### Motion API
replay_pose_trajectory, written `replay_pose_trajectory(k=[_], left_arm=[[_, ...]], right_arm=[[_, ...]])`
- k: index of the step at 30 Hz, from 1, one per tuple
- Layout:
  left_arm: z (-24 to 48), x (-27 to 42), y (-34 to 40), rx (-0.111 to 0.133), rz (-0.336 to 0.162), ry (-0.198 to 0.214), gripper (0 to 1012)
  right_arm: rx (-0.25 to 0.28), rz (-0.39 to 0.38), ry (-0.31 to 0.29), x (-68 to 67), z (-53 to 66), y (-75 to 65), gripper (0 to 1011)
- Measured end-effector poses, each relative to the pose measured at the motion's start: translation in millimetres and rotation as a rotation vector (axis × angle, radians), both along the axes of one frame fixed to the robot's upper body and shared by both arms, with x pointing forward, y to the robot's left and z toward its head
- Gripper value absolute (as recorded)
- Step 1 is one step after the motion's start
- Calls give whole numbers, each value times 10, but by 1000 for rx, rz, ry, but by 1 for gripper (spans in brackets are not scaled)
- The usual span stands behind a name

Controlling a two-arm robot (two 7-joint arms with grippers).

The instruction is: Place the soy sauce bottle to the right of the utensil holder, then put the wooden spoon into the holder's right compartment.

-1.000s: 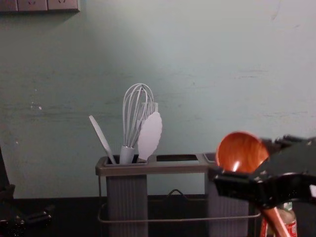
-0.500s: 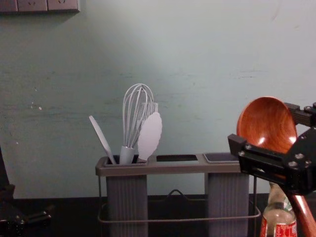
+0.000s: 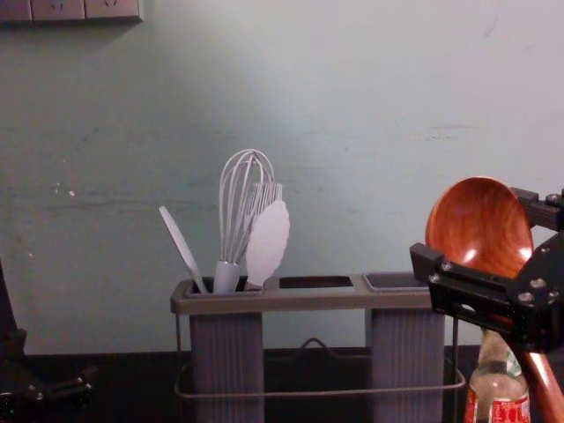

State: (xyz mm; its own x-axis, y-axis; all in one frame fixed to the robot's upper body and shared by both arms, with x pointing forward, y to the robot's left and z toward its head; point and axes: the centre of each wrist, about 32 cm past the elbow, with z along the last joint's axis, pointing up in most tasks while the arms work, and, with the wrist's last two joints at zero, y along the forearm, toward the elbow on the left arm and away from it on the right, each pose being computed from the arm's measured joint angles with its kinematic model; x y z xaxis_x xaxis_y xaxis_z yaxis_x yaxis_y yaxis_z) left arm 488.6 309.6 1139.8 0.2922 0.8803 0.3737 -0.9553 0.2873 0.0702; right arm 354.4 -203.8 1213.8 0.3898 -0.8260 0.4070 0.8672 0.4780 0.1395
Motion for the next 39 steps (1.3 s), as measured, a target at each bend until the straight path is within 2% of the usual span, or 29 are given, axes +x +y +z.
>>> replay_pose_trajectory(k=[14,19,25,29,35,39], left_arm=[[0,0,0,0,0,0,1011],[0,0,0,0,0,0,1011],[0,0,0,0,0,0,1011],[0,0,0,0,0,0,1011],[0,0,0,0,0,0,1011],[0,0,0,0,0,0,1011]], right_arm=[[0,1,1,4,-3,4,842],[4,-1,-19,91,17,2,842],[3,6,-86,386,133,37,842],[9,28,-125,656,194,68,843],[8,55,-155,980,290,109,843],[9,62,-169,1141,348,140,843]])
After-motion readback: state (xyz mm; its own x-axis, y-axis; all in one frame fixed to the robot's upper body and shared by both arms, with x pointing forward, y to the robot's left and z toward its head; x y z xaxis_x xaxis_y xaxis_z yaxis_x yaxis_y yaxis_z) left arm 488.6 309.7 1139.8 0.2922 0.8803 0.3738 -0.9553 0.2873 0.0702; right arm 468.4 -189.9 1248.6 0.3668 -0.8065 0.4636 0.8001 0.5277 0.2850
